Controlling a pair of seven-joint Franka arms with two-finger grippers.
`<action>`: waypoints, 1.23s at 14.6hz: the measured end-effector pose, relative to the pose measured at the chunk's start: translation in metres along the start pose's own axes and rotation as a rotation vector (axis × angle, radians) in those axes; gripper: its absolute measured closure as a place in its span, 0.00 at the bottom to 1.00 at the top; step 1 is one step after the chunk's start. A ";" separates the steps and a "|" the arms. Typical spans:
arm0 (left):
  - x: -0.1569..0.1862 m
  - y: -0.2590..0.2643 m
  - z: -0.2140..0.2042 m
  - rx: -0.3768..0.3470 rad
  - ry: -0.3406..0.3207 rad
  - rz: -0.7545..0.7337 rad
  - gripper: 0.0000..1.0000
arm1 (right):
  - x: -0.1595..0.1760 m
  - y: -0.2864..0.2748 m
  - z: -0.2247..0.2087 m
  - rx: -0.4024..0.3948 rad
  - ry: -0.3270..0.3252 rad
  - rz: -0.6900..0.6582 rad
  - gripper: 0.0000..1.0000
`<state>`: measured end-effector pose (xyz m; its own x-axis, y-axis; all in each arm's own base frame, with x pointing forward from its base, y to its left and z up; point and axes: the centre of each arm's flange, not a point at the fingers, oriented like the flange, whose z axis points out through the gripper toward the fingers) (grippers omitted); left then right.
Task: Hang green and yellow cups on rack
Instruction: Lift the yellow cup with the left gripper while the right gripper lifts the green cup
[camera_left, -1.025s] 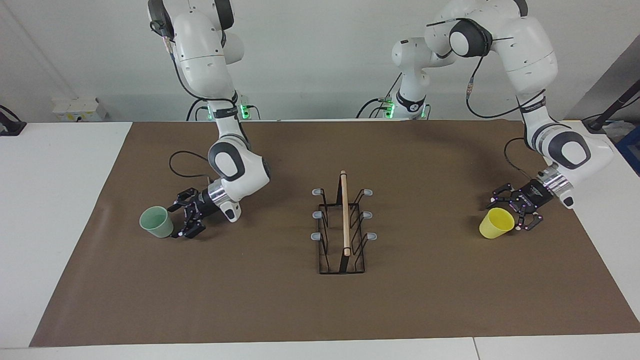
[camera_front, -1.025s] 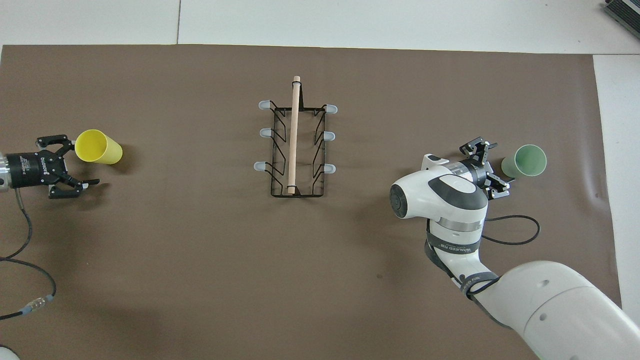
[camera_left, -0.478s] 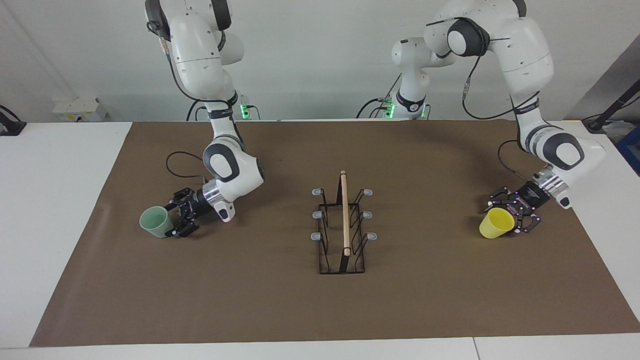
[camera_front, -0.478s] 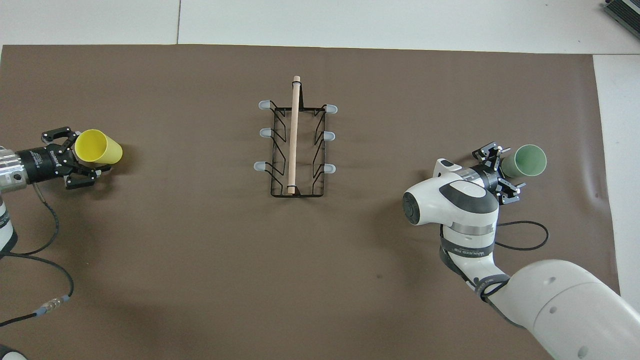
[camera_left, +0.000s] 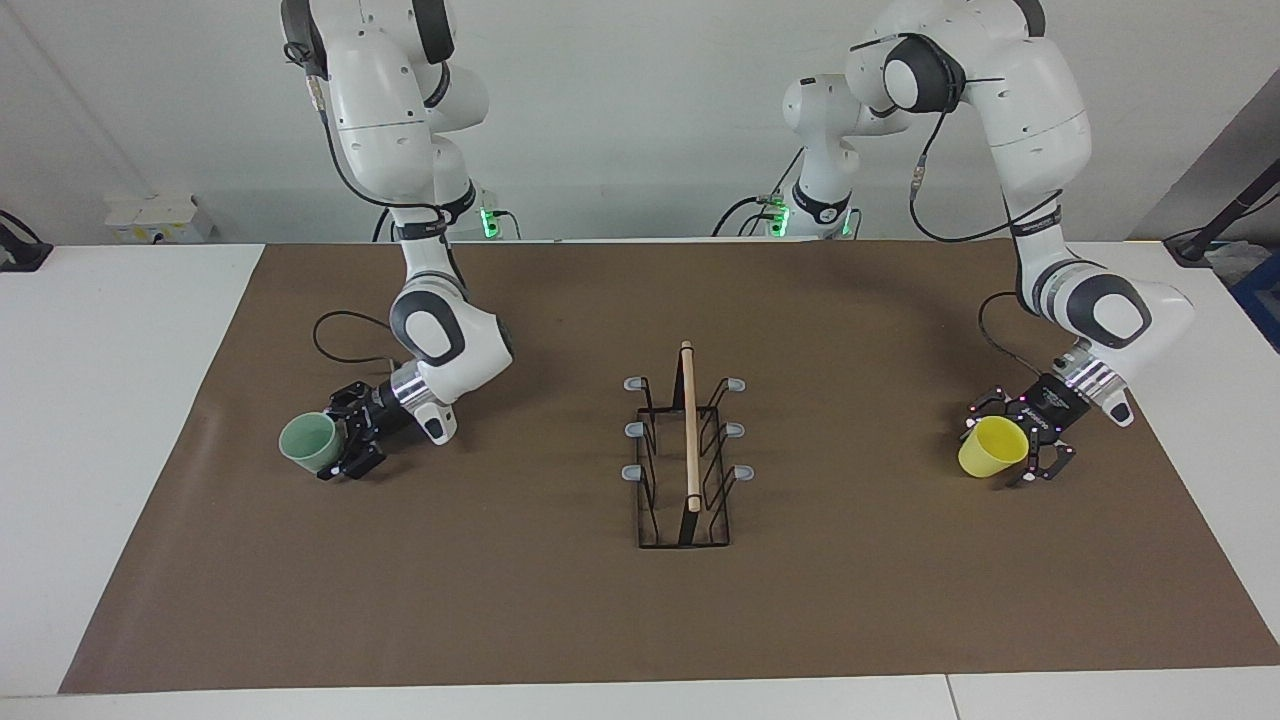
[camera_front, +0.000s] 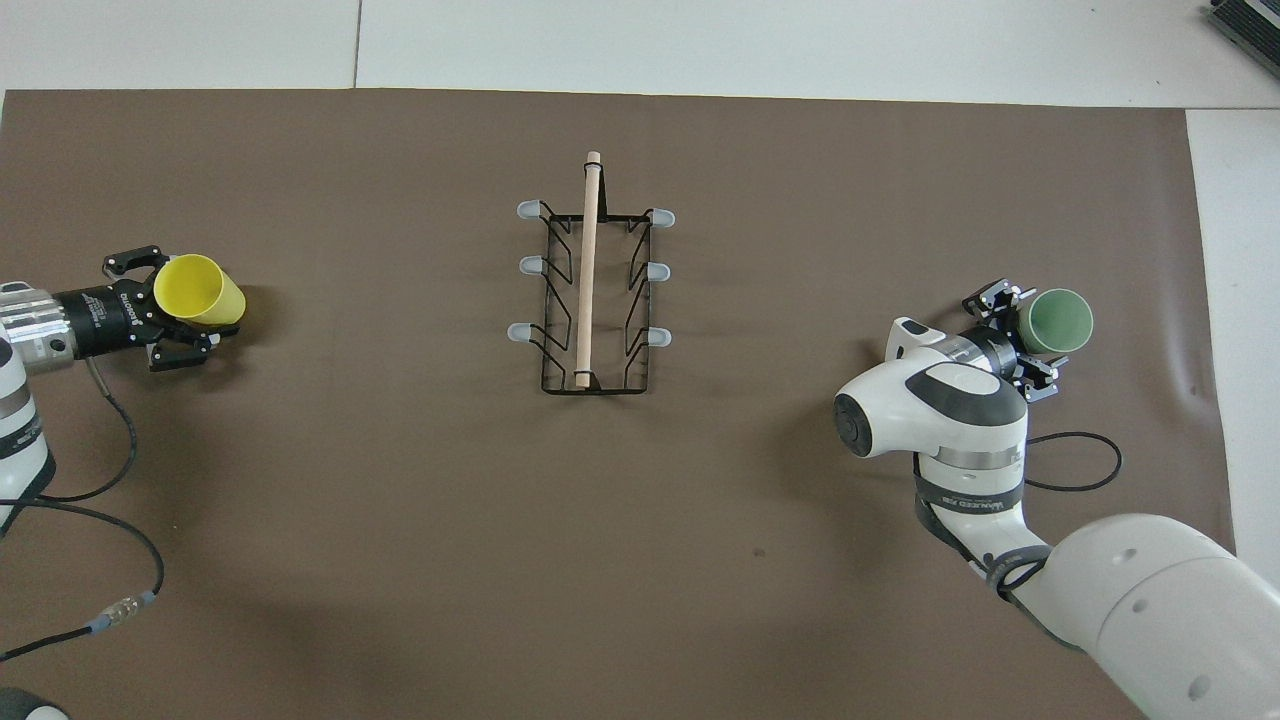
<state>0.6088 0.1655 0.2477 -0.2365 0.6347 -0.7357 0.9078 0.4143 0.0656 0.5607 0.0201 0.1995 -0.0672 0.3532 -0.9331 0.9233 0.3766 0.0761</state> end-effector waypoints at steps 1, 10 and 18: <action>-0.001 0.000 0.001 0.002 0.000 0.003 0.07 | -0.001 -0.001 0.003 0.002 0.003 0.006 0.00; -0.029 0.019 -0.005 -0.079 0.040 0.083 0.37 | -0.001 -0.002 0.005 -0.001 0.013 0.009 0.37; -0.114 0.054 -0.023 -0.209 0.203 0.321 0.37 | -0.013 0.011 -0.010 0.078 0.081 0.080 0.40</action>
<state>0.6767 0.1301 0.3508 -0.0357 0.8598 -0.5094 0.8618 0.2845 0.4199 0.5675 0.0284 0.2156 -0.0193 0.4489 -0.8934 0.9532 0.2780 0.1191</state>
